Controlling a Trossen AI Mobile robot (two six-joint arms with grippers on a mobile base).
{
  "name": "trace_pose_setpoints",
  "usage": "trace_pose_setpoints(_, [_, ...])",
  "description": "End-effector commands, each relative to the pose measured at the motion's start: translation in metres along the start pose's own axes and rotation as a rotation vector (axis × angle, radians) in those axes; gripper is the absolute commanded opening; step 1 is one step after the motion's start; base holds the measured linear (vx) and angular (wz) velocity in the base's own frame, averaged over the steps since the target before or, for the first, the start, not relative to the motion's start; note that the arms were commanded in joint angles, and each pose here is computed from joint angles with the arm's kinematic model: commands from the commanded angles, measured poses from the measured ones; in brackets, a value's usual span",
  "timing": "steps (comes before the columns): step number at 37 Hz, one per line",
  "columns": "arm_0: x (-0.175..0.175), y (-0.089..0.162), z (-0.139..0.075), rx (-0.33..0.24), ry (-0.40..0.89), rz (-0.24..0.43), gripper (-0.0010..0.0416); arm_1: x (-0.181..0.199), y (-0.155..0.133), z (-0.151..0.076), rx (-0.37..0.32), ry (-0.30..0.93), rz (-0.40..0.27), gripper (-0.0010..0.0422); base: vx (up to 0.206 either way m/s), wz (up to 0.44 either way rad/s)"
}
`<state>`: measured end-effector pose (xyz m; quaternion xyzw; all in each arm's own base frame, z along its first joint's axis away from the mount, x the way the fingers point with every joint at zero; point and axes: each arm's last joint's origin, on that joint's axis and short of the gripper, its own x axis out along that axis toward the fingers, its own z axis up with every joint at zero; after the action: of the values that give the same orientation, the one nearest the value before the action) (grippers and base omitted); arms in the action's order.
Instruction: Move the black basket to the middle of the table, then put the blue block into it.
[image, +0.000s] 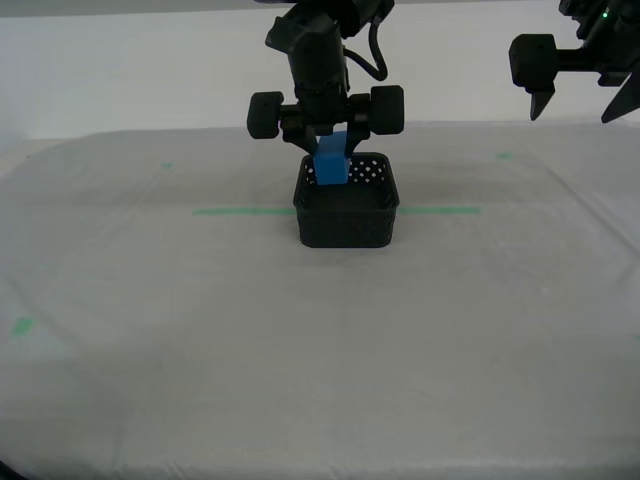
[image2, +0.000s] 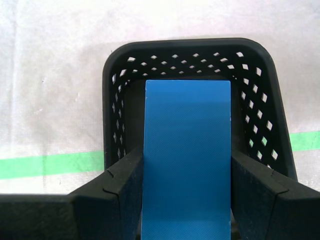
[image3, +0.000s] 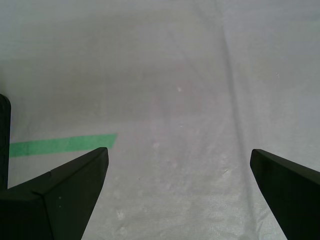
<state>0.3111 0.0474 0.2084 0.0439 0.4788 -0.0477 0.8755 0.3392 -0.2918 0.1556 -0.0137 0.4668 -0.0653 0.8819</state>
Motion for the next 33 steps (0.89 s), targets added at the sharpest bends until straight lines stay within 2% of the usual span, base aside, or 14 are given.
trace_pose_setpoints(1, [-0.0001, 0.0002, 0.0001, -0.001, -0.001, 0.001, 0.0399, -0.0002, -0.0006, -0.0002, 0.001, -0.001, -0.001, 0.0059, 0.000, 0.000])
trace_pose_setpoints(10, [-0.0001, 0.0002, 0.0001, -0.001, -0.001, 0.001, 0.0398, -0.0007, -0.0012, -0.0014, 0.010, 0.005, 0.002, 0.0171, 0.000, 0.000])
trace_pose_setpoints(16, [-0.0001, 0.0002, 0.0001, -0.001, -0.001, 0.001, 0.0399, -0.0012, -0.0023, -0.0020, 0.011, 0.005, 0.000, 0.0288, 0.000, 0.000])
trace_pose_setpoints(21, [-0.0001, 0.0002, 0.0001, -0.001, -0.001, 0.001, 0.0399, -0.0018, -0.0022, -0.0018, 0.017, 0.005, 0.000, 0.0406, 0.000, 0.000])
trace_pose_setpoints(22, [-0.0001, 0.0002, 0.0001, -0.001, -0.001, 0.001, 0.0399, -0.0018, -0.0022, -0.0018, 0.023, 0.005, 0.000, 0.0418, 0.000, 0.000])
trace_pose_setpoints(26, [-0.0001, 0.0002, 0.0001, -0.001, -0.001, 0.001, 0.0399, -0.0019, -0.0030, -0.0021, 0.027, 0.023, -0.031, 0.0373, 0.000, 0.000])
trace_pose_setpoints(31, [-0.0001, 0.0002, 0.0001, -0.001, -0.001, 0.001, 0.0398, -0.0019, -0.0030, -0.0021, 0.043, 0.023, -0.032, 0.0411, 0.000, 0.000])
trace_pose_setpoints(33, [-0.0001, 0.0002, 0.0001, -0.001, -0.001, 0.001, 0.0399, -0.0019, -0.0032, -0.0022, 0.058, 0.026, -0.037, 0.0393, 0.000, 0.000])
